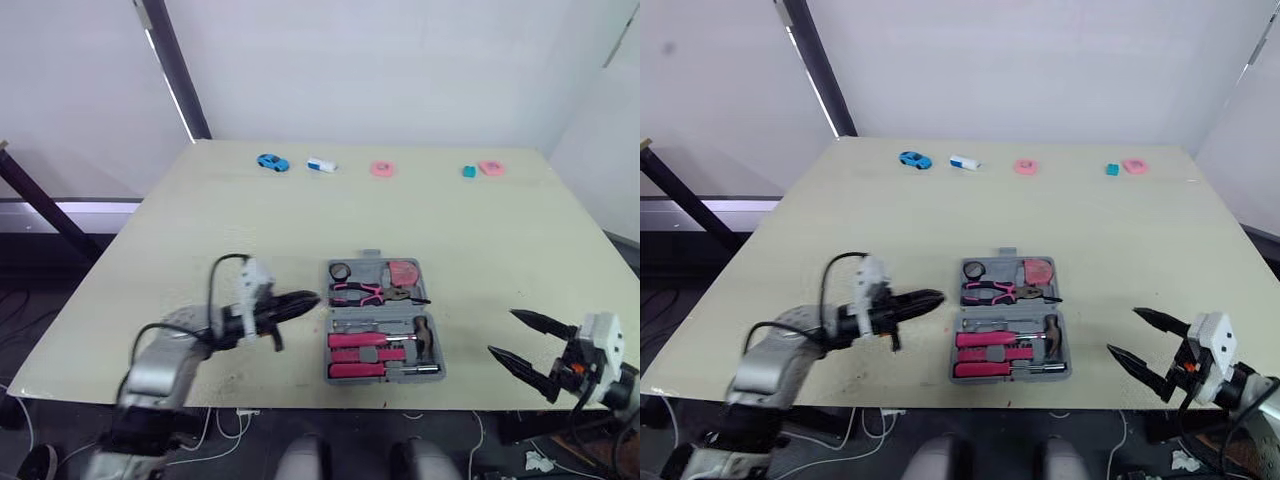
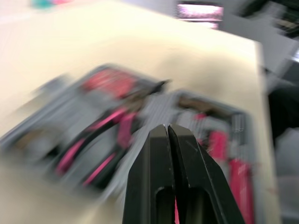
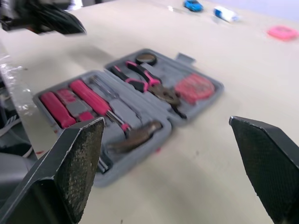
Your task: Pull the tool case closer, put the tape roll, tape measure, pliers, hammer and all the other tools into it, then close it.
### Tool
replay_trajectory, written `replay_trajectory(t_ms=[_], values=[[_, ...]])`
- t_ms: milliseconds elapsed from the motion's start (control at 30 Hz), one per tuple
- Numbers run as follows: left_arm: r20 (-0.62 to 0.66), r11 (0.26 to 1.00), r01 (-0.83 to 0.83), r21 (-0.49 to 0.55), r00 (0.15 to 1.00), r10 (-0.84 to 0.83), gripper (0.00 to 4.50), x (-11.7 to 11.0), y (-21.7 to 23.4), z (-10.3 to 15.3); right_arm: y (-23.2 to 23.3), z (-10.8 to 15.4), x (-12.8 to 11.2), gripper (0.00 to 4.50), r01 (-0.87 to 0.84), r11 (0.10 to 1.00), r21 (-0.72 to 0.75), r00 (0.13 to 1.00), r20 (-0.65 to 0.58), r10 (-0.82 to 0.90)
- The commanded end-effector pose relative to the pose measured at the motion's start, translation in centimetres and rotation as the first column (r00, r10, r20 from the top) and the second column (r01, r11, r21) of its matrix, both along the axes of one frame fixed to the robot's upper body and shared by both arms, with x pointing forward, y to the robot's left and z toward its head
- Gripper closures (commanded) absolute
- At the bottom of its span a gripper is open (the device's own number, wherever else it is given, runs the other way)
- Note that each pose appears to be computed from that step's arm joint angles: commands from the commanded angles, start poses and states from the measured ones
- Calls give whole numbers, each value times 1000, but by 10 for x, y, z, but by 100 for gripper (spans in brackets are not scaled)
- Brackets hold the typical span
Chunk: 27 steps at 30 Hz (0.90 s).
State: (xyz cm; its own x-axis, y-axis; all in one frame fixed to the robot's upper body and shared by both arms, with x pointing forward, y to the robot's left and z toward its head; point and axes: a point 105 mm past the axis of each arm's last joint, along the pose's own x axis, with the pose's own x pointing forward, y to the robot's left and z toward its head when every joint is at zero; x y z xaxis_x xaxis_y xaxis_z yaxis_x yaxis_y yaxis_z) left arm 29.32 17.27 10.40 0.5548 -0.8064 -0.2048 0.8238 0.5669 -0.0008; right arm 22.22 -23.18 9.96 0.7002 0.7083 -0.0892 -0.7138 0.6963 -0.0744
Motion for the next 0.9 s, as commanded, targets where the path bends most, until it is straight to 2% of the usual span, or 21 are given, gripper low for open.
replay_trajectory(t_ms=[33,67,133,167,233,367,567,700,900], values=[[54,987,-159,-7,986,159,265,-10,42,13,-15,5,-4,0,71,997,-31,996,52,-69],[48,976,-217,-6,975,217,231,-14,56,10,-18,2,-6,0,82,996,-36,996,41,-80],[38,947,-321,5,946,321,132,-24,80,0,-24,-4,-10,0,105,994,-38,994,26,-104],[33,935,-355,19,934,354,67,-30,89,-4,-27,-6,-12,0,116,993,-37,993,23,-115],[17,913,-406,43,914,405,8,-45,103,-12,-33,-8,-14,0,138,990,-41,990,20,-138],[2,867,-494,61,869,495,8,-67,124,-16,-46,-11,-22,0,185,981,-52,983,7,-185],[8,828,-555,74,831,556,8,-84,138,-16,-60,-18,-31,0,226,972,-71,974,-20,-228],[-3,858,-507,81,861,509,8,-76,125,-20,-57,-23,-25,0,206,976,-73,976,-56,-211],[3,923,-376,78,926,377,8,-46,92,-17,-32,-16,2,0,95,993,-68,991,-84,-100]])
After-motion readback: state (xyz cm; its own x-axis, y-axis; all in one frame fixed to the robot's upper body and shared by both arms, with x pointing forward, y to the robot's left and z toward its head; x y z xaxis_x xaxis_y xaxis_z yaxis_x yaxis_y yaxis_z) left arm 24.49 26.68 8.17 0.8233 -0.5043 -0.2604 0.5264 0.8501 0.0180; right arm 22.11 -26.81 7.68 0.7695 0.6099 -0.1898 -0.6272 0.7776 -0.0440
